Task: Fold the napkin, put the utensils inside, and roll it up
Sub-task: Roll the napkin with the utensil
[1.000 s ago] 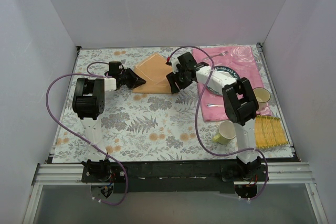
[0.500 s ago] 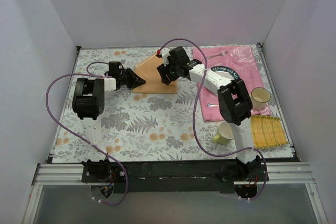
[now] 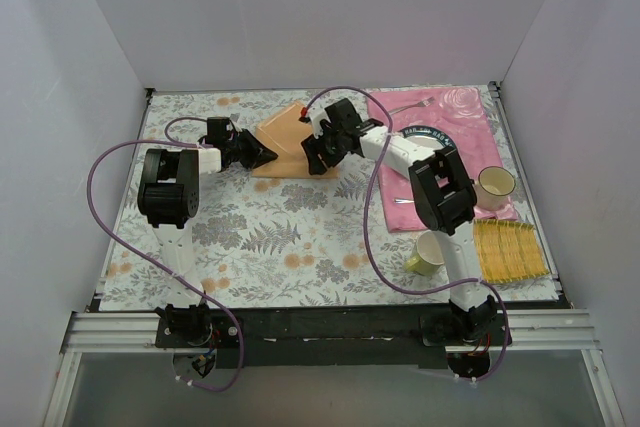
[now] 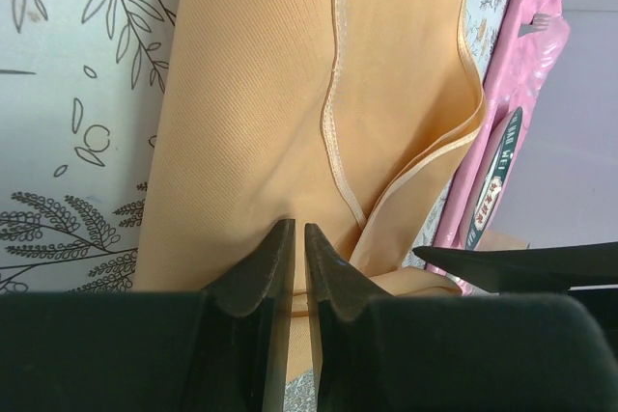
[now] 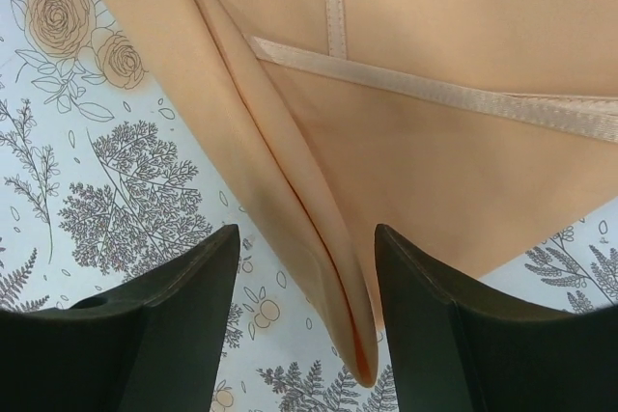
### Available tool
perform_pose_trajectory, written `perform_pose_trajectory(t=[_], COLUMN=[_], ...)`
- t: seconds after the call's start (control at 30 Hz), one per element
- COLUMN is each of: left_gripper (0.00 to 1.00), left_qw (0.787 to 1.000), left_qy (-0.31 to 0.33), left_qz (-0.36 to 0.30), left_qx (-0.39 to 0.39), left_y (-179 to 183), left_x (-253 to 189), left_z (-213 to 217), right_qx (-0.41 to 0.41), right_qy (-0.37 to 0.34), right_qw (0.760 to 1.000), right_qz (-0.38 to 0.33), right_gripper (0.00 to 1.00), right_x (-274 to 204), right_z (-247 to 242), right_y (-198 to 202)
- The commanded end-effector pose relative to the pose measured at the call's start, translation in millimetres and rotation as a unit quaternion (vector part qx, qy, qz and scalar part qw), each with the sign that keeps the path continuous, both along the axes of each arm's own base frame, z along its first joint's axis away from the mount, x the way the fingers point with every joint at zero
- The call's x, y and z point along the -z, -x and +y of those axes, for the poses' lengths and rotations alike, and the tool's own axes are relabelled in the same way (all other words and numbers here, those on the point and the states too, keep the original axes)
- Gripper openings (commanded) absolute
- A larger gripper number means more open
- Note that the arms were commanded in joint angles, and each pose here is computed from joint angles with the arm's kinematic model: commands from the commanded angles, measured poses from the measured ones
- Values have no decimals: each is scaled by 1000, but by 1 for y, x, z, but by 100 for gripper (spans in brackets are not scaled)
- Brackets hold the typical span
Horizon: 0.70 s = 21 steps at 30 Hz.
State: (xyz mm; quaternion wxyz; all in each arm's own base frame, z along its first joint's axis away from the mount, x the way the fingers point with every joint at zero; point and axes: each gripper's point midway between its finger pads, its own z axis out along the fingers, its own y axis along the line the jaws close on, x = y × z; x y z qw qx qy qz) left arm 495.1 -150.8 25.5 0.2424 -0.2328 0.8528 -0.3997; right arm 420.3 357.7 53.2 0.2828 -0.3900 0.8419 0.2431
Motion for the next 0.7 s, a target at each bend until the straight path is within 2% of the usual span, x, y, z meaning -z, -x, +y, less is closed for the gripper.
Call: perform_pose_trajectory(t=[0.0, 0.2, 0.3, 0.4, 0.43, 0.47, 0.67], left_gripper=[10, 10, 10, 10, 10, 10, 14], left_qw=[999, 999, 999, 999, 999, 999, 998], left_qy=[-41, -44, -43, -46, -48, -49, -57], left_qz=[28, 23, 16, 20, 19, 16, 4], left_qx=[-17, -14, -13, -11, -10, -10, -8], left_y=[7, 4, -1, -1, -1, -3, -8], left_x=[17, 13, 8, 6, 6, 4, -6], left_z=[18, 18, 17, 18, 17, 18, 19], right_qx=[2, 16, 17, 23, 29, 32, 53], right_qy=[-13, -29, -35, -32, -28, -26, -17], right_qw=[1000, 999, 999, 998, 998, 998, 995], right_qz=[-4, 18, 28, 45, 47, 52, 87], right_gripper=[64, 51, 38, 31, 24, 21, 12], right_x=[-2, 9, 13, 24, 27, 30, 47], right_z=[-5, -9, -7, -8, -9, -11, -19], right_y=[-8, -14, -14, -10, -11, -10, 6])
